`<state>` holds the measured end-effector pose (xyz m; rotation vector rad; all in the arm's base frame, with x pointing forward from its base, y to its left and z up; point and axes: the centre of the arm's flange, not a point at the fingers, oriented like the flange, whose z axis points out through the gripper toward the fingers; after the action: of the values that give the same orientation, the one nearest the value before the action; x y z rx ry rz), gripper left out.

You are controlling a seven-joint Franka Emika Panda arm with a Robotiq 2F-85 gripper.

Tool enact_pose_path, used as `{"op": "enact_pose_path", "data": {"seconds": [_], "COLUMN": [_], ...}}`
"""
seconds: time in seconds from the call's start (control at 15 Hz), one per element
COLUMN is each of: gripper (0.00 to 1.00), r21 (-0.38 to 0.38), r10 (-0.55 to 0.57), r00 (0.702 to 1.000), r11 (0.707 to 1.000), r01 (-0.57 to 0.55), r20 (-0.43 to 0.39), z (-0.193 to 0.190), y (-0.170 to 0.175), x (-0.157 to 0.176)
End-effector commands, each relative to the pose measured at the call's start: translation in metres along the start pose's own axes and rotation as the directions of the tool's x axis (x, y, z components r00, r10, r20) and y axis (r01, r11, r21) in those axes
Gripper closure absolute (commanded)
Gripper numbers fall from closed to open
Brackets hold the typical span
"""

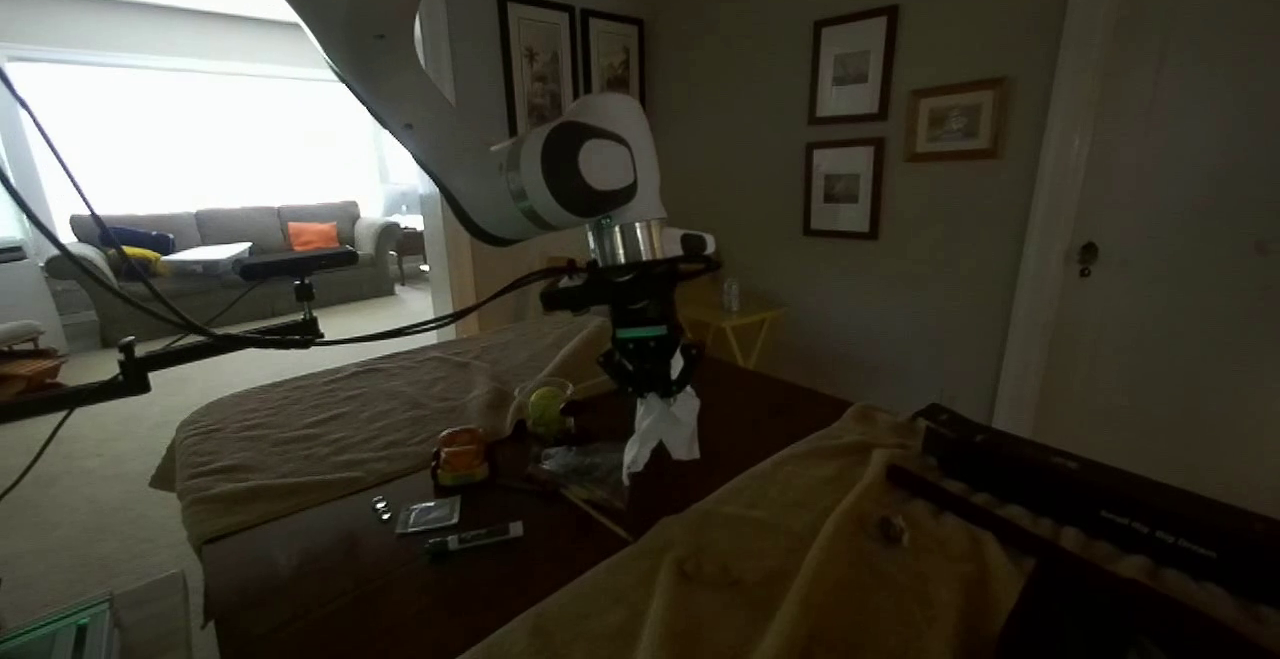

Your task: Pick up the napkin and wipe the table

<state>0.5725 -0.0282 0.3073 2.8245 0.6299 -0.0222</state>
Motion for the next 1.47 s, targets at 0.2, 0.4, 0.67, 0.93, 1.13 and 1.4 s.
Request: {"op": "enact_pose_path", "data": {"seconds": [0.2, 0.4, 0.67, 0.93, 1.13, 1.4], "gripper": [0.99, 0.99, 0.97, 0.99, 0.99, 0.99], "r21": [0.011, 0.002, 0.004, -0.006, -0.046, -0.087], "r10": [-0.064, -0.047, -0.047, -0.04, -0.047, -0.08], "r00": [0.996, 0.998, 0.998, 0.998, 0.992, 0.975], "r11": [0.998, 0.999, 0.999, 0.999, 0.998, 0.994], "r01": [0.065, 0.047, 0.048, 0.04, 0.042, 0.063], "r20": [-0.061, -0.042, -0.039, -0.054, -0.116, -0.206], "z": [-0.012, -0.006, -0.004, -0.003, 0.002, 0.001], "y": [0.001, -0.001, -0.002, 0.001, 0.023, 0.046], "x": [0.008, 0.013, 0.013, 0.018, 0.05, 0.1]}}
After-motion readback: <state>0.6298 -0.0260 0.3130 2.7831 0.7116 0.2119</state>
